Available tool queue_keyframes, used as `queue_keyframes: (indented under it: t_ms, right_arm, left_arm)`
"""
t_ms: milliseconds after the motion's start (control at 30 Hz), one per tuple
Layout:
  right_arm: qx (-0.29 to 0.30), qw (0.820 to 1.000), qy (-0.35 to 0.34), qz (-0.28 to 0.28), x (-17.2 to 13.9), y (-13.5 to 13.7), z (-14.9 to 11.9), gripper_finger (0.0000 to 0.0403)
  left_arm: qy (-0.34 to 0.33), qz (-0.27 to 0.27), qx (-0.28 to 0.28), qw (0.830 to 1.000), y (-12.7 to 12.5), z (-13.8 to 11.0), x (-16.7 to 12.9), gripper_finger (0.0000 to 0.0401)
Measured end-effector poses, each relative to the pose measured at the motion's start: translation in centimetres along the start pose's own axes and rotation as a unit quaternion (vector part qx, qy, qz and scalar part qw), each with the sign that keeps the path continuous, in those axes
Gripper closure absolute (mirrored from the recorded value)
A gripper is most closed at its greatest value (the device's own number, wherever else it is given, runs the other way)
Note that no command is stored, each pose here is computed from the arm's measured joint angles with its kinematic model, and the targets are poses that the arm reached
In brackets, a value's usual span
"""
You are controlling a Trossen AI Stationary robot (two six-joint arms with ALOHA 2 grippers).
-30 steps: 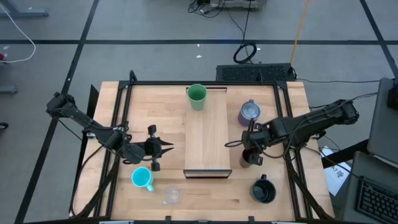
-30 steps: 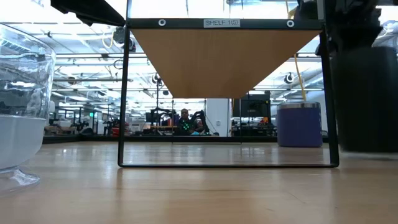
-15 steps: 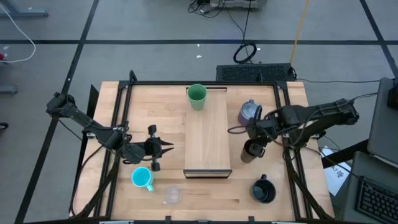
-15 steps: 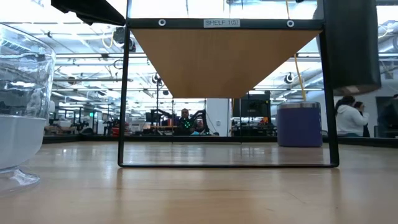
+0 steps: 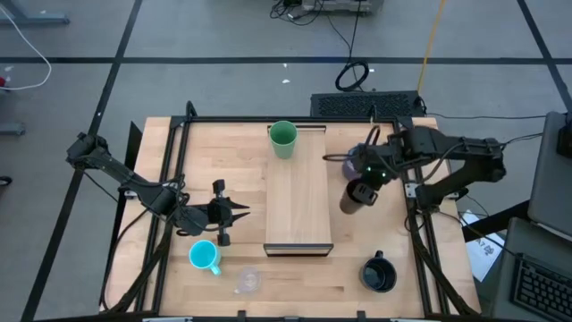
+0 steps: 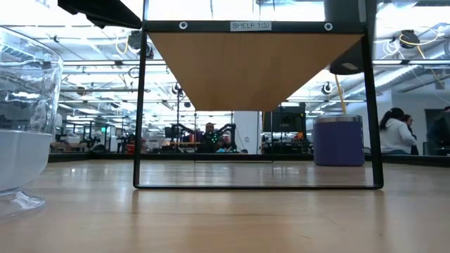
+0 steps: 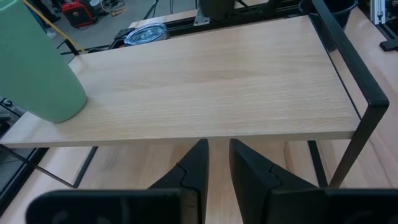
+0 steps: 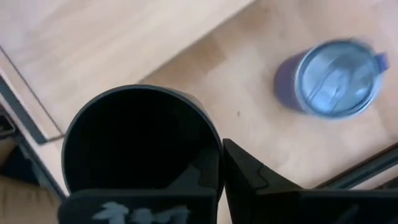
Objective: Stack small to large cups/mugs on shelf
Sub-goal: Put the black cup on the shelf
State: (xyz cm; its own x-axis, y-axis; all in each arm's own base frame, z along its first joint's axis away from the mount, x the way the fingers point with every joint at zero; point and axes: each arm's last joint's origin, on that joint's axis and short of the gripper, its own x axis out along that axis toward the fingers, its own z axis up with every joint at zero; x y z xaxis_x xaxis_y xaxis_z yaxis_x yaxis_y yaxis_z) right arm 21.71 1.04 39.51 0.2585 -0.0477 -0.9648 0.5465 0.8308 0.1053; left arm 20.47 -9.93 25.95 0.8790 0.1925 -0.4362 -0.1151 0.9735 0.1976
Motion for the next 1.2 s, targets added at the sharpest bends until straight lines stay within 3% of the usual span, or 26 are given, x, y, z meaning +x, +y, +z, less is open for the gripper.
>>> queue_keyframes:
  t_ms: [267, 733, 1200]
  right_arm:
    - [-0.007, 0.999, -0.044, -0.012, -1.4, -1.0, 2.0, 0.0403]
    - [0.002, 0.992, -0.124, -0.026, -2.8, -3.2, 7.8, 0.0403]
    - [0.021, 0.991, -0.123, -0.041, -1.8, -5.9, 12.3, 0.0403]
  left_arm:
    - [0.000, 0.000, -0.002, 1.000, 0.0, 0.0, 0.0, 0.0336]
    - [-0.001, 0.000, -0.003, 1.000, 0.0, 0.0, 0.0, 0.0336]
    - [-0.001, 0.000, -0.002, 1.000, 0.0, 0.0, 0.0, 0.0336]
